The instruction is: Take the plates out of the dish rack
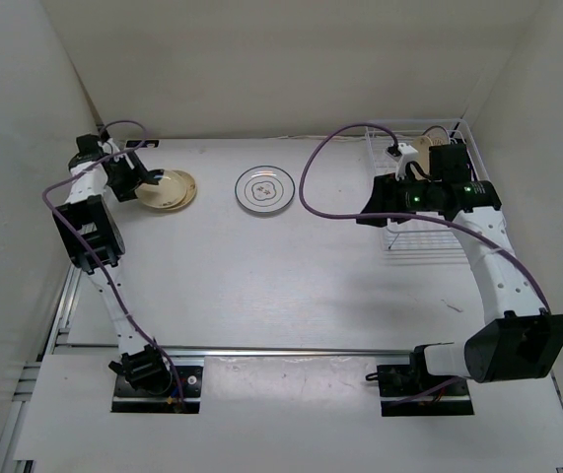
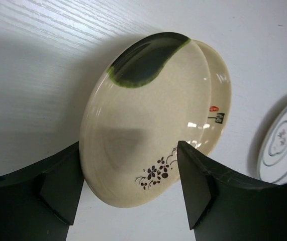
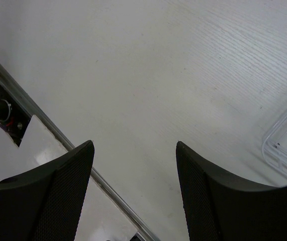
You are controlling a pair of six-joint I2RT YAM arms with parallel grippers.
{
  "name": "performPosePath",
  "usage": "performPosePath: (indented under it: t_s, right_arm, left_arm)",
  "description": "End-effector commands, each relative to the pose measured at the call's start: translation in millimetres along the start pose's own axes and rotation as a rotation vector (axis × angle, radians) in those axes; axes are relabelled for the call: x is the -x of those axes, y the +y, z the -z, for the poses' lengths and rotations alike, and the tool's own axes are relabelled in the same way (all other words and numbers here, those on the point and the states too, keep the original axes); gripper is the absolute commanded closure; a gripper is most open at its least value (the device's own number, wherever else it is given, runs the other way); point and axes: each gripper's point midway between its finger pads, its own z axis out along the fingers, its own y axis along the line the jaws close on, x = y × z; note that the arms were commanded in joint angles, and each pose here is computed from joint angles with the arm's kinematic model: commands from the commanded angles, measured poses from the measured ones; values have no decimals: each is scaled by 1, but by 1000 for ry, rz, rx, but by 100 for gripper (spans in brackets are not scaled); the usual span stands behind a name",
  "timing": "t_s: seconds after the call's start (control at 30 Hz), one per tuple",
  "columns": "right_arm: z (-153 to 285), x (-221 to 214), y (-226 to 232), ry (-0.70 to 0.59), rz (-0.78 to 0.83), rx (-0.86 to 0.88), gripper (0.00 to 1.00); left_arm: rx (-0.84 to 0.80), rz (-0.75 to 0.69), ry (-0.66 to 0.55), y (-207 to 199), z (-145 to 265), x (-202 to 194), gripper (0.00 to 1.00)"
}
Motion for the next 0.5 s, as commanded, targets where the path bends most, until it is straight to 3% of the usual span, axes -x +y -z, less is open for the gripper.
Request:
performPosePath:
  t_s: [0.0, 0.27, 0.47]
  right_arm:
    - [8, 8, 11, -49, 44, 32, 30]
    - [10, 9, 2, -56, 31, 20, 30]
    - [11, 10, 3, -61, 27, 34, 30]
  left_arm:
    - [82, -126, -117, -27, 37, 33, 18]
    - [167, -213, -113, -46, 26, 26, 15]
    - [253, -203, -113, -31, 32, 22, 13]
